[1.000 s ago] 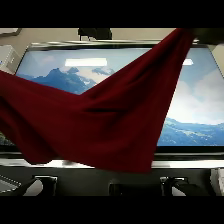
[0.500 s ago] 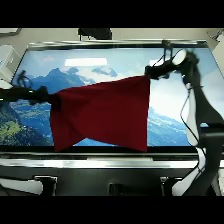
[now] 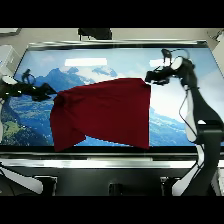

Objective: Fold the clothes and pants, and hang the long-sleeved shirts on hangers.

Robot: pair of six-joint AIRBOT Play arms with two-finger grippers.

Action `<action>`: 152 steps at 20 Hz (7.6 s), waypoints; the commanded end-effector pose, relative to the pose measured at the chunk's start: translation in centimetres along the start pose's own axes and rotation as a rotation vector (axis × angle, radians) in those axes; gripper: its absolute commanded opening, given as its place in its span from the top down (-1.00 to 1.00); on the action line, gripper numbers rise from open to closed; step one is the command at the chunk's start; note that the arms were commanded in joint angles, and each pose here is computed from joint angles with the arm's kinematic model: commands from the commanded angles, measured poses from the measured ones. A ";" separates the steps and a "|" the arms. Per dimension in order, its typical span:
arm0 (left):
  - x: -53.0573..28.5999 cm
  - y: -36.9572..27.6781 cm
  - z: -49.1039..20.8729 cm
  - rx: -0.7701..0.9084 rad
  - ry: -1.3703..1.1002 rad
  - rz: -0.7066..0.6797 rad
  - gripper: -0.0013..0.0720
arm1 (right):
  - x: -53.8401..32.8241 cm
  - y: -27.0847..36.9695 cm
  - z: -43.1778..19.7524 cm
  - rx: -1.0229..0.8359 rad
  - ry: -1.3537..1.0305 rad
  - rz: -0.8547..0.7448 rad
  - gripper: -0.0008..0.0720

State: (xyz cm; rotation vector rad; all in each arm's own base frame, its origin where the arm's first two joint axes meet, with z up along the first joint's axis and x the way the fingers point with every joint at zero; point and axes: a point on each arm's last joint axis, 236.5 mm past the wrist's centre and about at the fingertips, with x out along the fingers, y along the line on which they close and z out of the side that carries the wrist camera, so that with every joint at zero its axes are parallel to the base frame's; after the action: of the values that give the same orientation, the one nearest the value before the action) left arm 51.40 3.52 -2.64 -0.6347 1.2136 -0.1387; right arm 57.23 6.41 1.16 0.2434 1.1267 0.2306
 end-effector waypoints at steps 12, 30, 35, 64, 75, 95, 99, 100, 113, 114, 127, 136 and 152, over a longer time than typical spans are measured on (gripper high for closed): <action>-13.5 4.4 -12.2 -0.214 0.091 0.171 -0.54 | -6.3 0.5 -29.7 0.284 0.467 0.423 -0.46; -12.4 0.9 -16.2 -0.245 0.101 0.020 -0.54 | -3.0 1.7 -34.8 0.368 0.366 0.439 -0.46; -12.4 1.0 -15.8 -0.244 0.087 0.022 -0.54 | -3.0 2.0 -36.2 0.390 0.406 0.445 -0.45; -2.9 9.7 -13.0 -0.134 0.012 -0.167 -0.53 | -3.8 4.3 -37.5 0.482 0.451 0.538 0.89; 1.5 8.4 -13.1 -0.072 0.060 -0.213 -0.53 | -3.9 4.4 -37.5 0.510 0.462 0.535 0.89; -12.4 -12.6 -0.1 0.245 -0.250 -0.339 0.92 | -16.8 6.1 -4.4 0.094 -0.477 0.044 0.90; -25.0 -21.1 4.4 0.418 -0.539 -0.282 0.92 | -27.3 7.5 3.7 0.002 -0.707 -0.030 0.90; -28.9 -23.0 4.6 0.457 -0.626 -0.270 0.92 | -30.2 8.5 4.8 -0.030 -0.762 -0.024 0.90; -53.6 -24.5 -20.0 0.500 -1.147 0.077 0.92 | -55.6 15.5 -9.4 -0.274 -0.976 -0.021 0.90; -53.1 -24.2 -20.0 0.496 -1.123 0.084 0.92 | -55.3 14.9 -9.7 -0.240 -0.958 -0.034 0.90; -12.1 -12.0 2.4 0.329 -0.194 0.034 0.92 | -13.6 6.2 -0.5 -0.031 -0.106 -0.027 0.89; 6.0 -3.1 9.2 0.262 -0.256 0.088 0.92 | 7.3 -1.9 -0.7 -0.005 -0.028 -0.109 0.90; 0.4 -2.2 -3.9 0.177 0.308 0.133 0.92 | -0.4 -2.5 -10.4 0.093 0.442 -0.128 0.89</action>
State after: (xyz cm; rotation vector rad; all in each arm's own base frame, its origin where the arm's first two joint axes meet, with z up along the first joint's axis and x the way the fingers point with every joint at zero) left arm 50.96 0.59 -1.67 -0.3836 1.4072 -0.2320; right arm 49.92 4.62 -2.45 0.2018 1.4780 0.1146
